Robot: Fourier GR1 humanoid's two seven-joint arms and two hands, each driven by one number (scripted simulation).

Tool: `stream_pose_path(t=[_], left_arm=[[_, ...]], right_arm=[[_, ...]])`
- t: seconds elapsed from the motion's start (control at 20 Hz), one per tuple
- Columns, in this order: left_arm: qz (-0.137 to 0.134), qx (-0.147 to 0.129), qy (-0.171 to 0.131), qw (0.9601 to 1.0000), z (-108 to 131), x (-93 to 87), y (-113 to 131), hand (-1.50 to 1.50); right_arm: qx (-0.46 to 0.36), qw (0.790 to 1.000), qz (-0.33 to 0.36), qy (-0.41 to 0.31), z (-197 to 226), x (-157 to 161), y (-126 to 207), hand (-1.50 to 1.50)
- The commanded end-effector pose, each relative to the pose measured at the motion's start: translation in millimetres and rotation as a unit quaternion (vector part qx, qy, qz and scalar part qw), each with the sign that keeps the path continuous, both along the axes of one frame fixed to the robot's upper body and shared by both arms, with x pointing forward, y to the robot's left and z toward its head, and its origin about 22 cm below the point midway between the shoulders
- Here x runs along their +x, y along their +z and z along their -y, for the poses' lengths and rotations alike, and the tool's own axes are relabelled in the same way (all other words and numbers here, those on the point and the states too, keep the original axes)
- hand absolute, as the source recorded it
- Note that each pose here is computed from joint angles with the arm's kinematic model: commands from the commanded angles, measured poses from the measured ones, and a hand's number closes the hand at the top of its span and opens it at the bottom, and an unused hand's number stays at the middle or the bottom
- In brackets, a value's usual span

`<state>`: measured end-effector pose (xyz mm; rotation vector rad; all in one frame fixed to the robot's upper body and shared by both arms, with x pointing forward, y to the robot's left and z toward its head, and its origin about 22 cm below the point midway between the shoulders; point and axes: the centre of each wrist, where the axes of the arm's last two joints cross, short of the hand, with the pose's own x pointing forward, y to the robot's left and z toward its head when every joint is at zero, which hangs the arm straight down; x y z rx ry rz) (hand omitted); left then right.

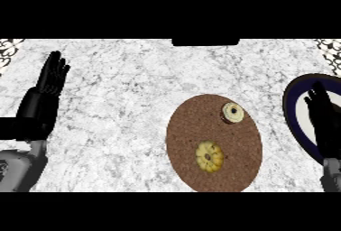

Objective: Pick the cupcake from the placemat and place it in the plate

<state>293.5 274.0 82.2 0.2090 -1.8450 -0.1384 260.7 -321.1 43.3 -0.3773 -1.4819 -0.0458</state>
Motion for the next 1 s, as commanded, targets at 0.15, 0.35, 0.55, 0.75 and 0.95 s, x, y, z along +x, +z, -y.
stream_pose_path(t=[0.15,0.35,0.55,0.75,0.95], left_arm=[[-0.209,-0.044,0.014,0.9768,19,-28.2,-76,0.00],[-0.297,-0.094,-0.010,0.9500,33,-49.0,-104,0.00],[-0.316,-0.097,-0.008,0.9438,47,-51.0,-117,0.00],[-0.320,-0.106,-0.009,0.9412,33,-55.1,-109,0.00],[-0.325,-0.110,-0.002,0.9394,50,-52.6,-109,0.00]], right_arm=[[-0.010,0.988,0.149,0.044,22,41,91,1.50],[-0.240,0.961,0.114,-0.078,67,39,103,1.50],[-0.130,0.965,0.197,-0.117,36,42,45,-1.50],[-0.110,0.967,0.222,-0.054,51,44,45,-1.50],[-0.157,0.970,0.184,-0.017,31,23,66,-1.50]])
